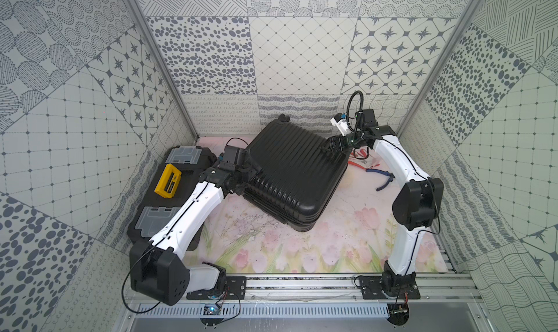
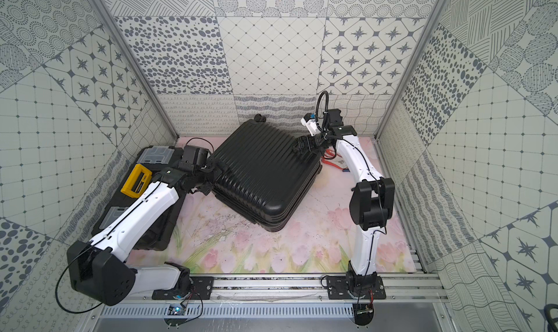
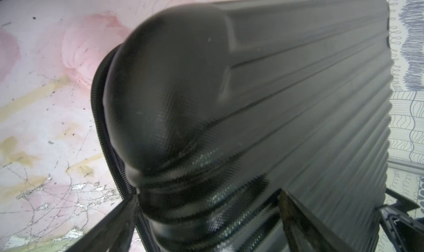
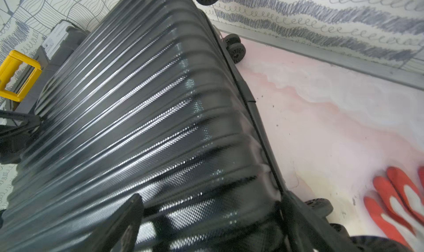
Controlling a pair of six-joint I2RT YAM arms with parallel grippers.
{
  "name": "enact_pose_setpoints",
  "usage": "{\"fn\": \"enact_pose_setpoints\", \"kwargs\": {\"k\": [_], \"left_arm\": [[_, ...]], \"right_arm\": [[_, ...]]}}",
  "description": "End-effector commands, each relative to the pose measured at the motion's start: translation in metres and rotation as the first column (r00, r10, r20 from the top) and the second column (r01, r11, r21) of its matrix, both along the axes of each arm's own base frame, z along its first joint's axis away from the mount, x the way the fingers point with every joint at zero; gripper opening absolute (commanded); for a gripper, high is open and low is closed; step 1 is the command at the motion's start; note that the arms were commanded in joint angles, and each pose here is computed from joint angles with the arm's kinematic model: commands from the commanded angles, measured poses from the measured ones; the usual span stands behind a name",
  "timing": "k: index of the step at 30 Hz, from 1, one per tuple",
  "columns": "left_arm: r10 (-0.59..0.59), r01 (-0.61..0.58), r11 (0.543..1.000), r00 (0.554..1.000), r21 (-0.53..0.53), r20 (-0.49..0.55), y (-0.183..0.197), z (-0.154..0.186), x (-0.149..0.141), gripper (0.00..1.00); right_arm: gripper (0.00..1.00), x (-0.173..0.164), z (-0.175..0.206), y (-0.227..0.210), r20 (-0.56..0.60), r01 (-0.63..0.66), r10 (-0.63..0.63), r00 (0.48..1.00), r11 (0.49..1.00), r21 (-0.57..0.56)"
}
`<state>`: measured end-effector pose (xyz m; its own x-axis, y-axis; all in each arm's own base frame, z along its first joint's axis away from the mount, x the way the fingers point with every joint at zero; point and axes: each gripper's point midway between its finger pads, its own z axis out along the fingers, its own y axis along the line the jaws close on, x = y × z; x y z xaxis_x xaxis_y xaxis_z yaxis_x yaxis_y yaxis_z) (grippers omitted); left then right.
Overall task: Close the suitcase zippers
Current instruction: Adjust the suitcase at the center of the board.
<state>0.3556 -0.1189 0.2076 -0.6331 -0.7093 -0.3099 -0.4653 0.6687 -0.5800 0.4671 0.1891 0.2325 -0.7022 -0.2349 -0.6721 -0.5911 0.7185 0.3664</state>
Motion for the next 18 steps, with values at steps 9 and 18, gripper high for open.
{"fn": "enact_pose_setpoints", "kwargs": {"k": [9,18], "left_arm": [[-0.308,0.305,0.950,0.949,0.064,0.058,-0.013,-0.005,0.072,0.93],[-0.361,0.353,0.923,0.932,0.153,0.027,-0.004,-0.005,0.109,0.93]], "right_arm": [[0.94,-0.114,-0.039,-0.003,-0.232,0.057,-0.059,0.971,0.998,-0.015],[0.98,-0.107,-0.006,-0.029,-0.099,0.227,-0.232,0.968,0.972,-0.061]]}}
